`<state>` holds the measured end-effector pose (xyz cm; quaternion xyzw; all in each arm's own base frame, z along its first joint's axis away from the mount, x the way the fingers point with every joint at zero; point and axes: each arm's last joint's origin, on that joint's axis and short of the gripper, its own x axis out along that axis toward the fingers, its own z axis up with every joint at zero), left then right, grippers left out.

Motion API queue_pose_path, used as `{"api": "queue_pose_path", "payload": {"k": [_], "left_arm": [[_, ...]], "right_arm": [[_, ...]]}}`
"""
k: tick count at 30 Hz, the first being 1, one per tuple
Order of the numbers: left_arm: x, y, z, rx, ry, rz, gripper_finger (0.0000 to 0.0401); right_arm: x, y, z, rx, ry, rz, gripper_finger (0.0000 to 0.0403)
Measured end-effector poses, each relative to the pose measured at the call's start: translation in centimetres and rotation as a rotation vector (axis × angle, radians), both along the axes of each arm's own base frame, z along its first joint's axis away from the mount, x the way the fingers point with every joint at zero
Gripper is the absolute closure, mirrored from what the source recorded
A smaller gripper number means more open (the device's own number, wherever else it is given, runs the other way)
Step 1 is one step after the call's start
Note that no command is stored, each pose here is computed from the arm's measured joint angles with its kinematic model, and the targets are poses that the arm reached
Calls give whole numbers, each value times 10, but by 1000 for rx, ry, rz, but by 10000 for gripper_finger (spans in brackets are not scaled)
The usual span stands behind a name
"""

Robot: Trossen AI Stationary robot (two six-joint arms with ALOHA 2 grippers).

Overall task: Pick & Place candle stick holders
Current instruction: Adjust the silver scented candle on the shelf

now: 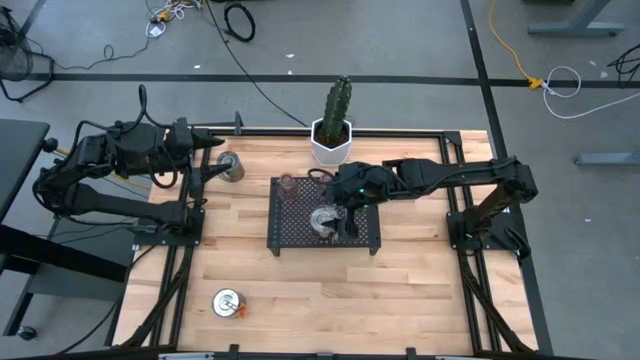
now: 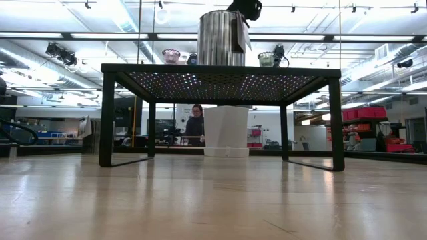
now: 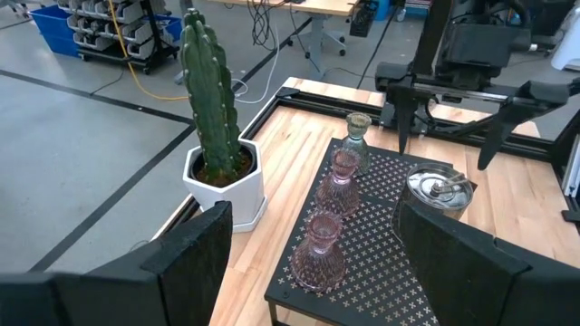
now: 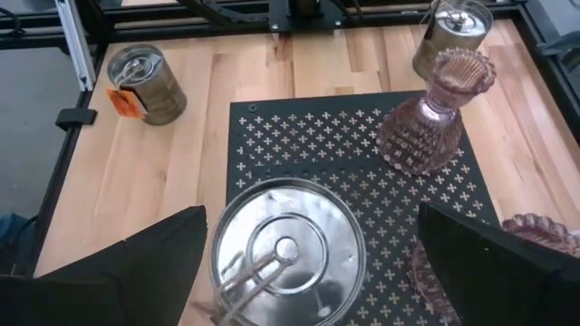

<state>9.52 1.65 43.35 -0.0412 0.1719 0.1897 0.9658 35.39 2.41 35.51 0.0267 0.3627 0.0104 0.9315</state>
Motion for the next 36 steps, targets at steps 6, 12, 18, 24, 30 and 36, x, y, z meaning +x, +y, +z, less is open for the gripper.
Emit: {"api": "queue_pose_path", "payload": {"k": [6, 12, 18, 24, 30, 36], "left_arm": [[0, 0, 0, 0, 0, 0, 82], [0, 0, 0, 0, 0, 0, 82], [0, 0, -1, -1, 7, 0, 82], [0, 0, -1, -1, 7, 0, 82], [0, 0, -1, -1, 8, 0, 82], [0, 0, -1, -1, 8, 0, 82]], "right_arm": [[7, 1, -8, 28, 17, 24, 4], [15, 4, -20, 16, 45, 20, 4], [16, 5, -23, 34, 63, 37, 4], [16, 5, -23, 39, 66, 41, 4], [17, 5, -28, 34, 95, 43, 4], [21, 5, -37, 32, 132, 43, 5]]}}
